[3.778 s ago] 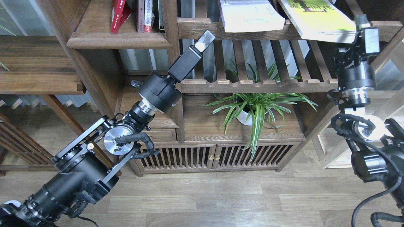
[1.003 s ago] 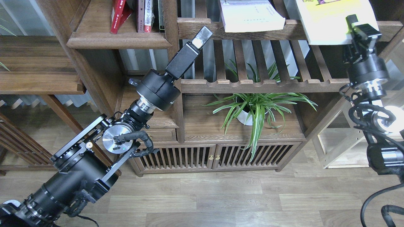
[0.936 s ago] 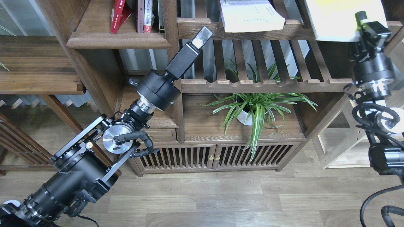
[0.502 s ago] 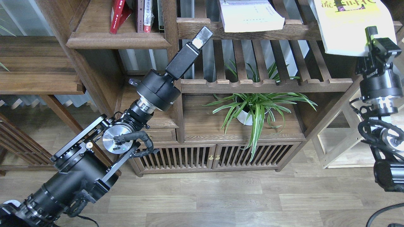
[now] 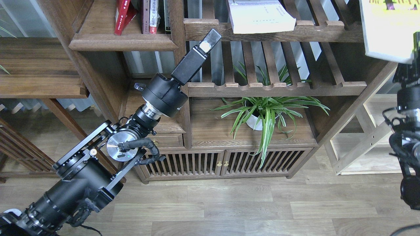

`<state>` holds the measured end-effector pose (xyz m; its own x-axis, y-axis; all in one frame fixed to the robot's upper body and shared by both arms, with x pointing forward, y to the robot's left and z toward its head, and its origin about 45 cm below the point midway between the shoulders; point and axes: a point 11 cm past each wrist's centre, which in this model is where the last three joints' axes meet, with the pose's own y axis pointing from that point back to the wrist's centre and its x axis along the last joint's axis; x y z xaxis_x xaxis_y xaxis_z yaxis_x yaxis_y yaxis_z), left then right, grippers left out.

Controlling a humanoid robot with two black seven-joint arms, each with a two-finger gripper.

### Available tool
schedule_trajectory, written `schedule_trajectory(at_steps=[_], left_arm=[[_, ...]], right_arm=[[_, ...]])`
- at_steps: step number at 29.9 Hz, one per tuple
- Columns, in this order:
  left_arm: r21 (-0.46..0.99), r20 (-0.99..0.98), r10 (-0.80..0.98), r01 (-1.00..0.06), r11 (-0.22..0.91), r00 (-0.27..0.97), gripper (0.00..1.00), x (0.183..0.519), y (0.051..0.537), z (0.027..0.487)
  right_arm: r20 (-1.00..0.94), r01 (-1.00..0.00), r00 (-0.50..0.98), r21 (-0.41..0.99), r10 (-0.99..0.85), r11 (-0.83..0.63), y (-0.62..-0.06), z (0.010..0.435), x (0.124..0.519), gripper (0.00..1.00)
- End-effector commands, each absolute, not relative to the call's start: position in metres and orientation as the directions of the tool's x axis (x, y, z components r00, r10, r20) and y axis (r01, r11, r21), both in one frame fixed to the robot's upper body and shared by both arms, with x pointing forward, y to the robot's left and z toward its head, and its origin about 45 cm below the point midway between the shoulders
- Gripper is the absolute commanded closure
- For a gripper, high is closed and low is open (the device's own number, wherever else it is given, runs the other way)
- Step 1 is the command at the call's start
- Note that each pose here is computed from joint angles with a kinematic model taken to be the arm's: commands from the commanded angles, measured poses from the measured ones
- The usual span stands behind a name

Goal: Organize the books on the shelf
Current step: 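Pull the yellow-green book down off the top shelf with the right gripper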

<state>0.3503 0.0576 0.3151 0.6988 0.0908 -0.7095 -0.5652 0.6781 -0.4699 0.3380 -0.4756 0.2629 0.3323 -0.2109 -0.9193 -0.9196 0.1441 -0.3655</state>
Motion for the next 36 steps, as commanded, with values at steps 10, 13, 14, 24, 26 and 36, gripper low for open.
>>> schedule_trajectory(at_steps=[10,13,14,24,26,36], left_arm=[[-0.478,-0.706,0.077,-0.554,0.682,0.704,0.01,0.349,0.058,0.311],[-0.483,-0.703,0.068,-0.546,0.684,0.708,0.01,0.348,0.057,0.310],[-0.485,-0.702,0.062,-0.540,0.688,0.709,0.01,0.346,0.056,0.309],[-0.414,-0.764,0.069,-0.569,0.710,0.641,0.01,0.338,0.053,0.273],[-0.395,-0.788,0.058,-0.575,0.717,0.613,0.01,0.333,0.050,0.263],[-0.295,-0.866,0.046,-0.583,0.757,0.498,0.01,0.304,0.040,0.217]], right_arm=[[-0.920,-0.913,0.320,-0.364,-0.225,0.187,-0.483,0.261,0.326,0.97],[-0.933,-0.926,0.283,-0.325,-0.221,0.190,-0.482,0.245,0.317,0.97],[-0.939,-0.933,0.265,-0.307,-0.218,0.190,-0.481,0.238,0.313,0.97],[-0.960,-0.961,0.184,-0.221,-0.211,0.166,-0.464,0.200,0.288,0.97],[-0.965,-0.970,0.163,-0.194,-0.204,0.147,-0.452,0.188,0.285,0.97],[-0.973,-0.983,0.143,-0.161,-0.182,0.088,-0.422,0.169,0.287,0.97]])
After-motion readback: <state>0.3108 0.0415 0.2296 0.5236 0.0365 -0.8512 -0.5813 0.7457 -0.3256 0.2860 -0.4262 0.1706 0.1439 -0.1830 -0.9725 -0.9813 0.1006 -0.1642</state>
